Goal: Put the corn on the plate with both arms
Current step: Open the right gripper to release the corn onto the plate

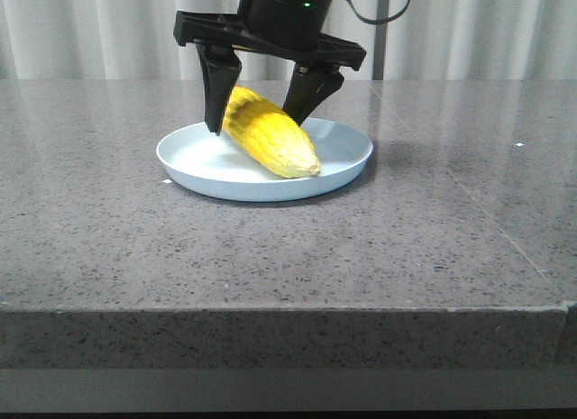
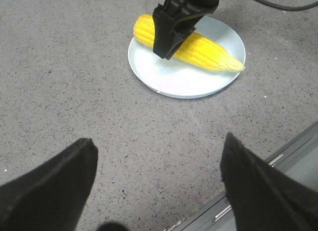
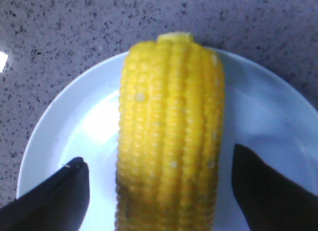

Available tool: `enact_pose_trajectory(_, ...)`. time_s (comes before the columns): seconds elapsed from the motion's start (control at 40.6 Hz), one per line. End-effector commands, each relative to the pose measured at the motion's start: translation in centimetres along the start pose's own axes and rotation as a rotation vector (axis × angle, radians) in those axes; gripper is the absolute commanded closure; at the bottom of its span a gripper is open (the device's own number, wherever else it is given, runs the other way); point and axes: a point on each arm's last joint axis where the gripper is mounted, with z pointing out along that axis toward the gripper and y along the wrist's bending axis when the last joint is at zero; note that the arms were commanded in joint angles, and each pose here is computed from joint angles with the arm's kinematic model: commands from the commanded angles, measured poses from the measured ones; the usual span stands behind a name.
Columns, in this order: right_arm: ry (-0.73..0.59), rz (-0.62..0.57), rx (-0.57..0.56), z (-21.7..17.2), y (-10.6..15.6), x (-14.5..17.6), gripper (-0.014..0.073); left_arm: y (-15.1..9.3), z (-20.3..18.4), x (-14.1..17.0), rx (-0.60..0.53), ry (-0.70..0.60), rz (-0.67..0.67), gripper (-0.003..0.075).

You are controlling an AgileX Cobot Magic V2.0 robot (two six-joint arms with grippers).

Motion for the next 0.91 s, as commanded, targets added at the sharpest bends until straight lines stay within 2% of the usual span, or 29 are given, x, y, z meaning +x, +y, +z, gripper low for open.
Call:
enact_pose_trajectory(0.0,-0.180,-0.052,-0.005,-6.0,0.8,-1.4,-0.0039,0.0,-0.6,-1.3,0.007,-0.103,-0.012,0.0209)
enact_pose_trajectory(0.197,-0.281,-0.173,0.057,-12.4,0.8,-0.9,-0.0039,0.0,-0.6,-1.3,0.007,-0.103,-0.012,0.0209)
enact_pose_trajectory(0.344,-0.355,-0.252,0.059,-17.5,0.9,1.2,-0.0039,0.0,-0.6,-1.3,0.007,-0.103,-0.012,0.0209)
enact_pose_trajectory(0.59,-0.449,-0.280,0.062,-23.9,0.1,7.8,-0.0039,0.0,-0.6,-1.3,0.007,-0.103,-0.012,0.0209)
enact_pose_trajectory(0.886,-0.476,-0.281,0.059,-26.7,-1.8,17.3,-0.0039,0.0,-0.6,-1.3,0.007,-0.103,-0.012,0.0209)
